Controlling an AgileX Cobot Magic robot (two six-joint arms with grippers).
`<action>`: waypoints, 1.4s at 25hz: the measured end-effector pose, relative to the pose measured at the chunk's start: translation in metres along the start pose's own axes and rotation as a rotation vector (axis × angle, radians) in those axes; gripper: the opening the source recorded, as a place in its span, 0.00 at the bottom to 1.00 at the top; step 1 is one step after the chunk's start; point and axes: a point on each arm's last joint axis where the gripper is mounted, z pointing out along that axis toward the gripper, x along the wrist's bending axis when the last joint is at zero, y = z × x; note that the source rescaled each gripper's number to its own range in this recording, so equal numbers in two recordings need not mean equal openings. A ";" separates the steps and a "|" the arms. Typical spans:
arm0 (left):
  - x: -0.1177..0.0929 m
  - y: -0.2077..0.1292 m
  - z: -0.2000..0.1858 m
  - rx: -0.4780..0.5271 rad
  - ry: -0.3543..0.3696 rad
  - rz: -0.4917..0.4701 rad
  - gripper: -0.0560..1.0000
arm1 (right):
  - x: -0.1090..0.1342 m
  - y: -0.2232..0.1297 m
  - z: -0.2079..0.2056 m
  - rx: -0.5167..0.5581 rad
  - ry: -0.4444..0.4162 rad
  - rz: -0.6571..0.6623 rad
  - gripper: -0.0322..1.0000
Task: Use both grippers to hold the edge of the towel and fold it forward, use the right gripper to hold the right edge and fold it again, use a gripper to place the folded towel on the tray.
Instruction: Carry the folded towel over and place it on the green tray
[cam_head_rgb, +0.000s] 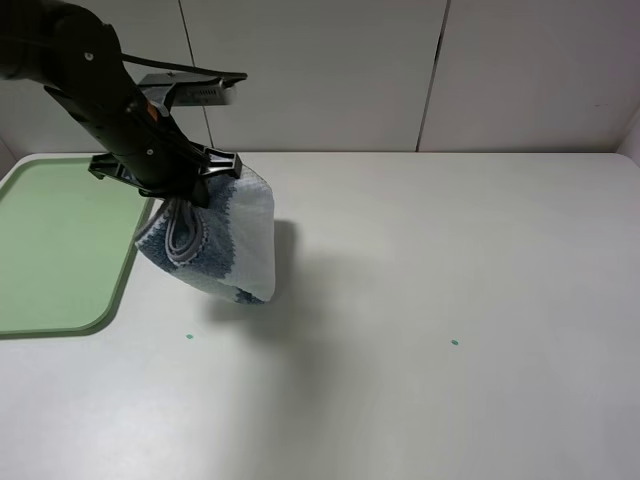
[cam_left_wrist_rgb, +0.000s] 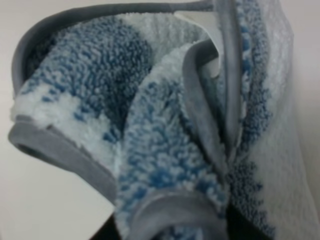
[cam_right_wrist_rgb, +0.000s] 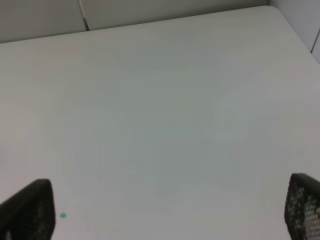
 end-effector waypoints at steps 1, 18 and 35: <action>0.005 0.001 -0.001 -0.004 0.005 -0.004 0.23 | 0.000 0.000 0.000 0.000 0.000 0.000 1.00; 0.101 0.012 -0.003 -0.013 0.123 -0.102 0.22 | 0.000 0.000 0.000 0.000 0.002 0.001 1.00; 0.178 0.002 0.011 -0.083 0.204 -0.238 0.22 | 0.000 0.000 0.000 0.000 0.002 0.001 1.00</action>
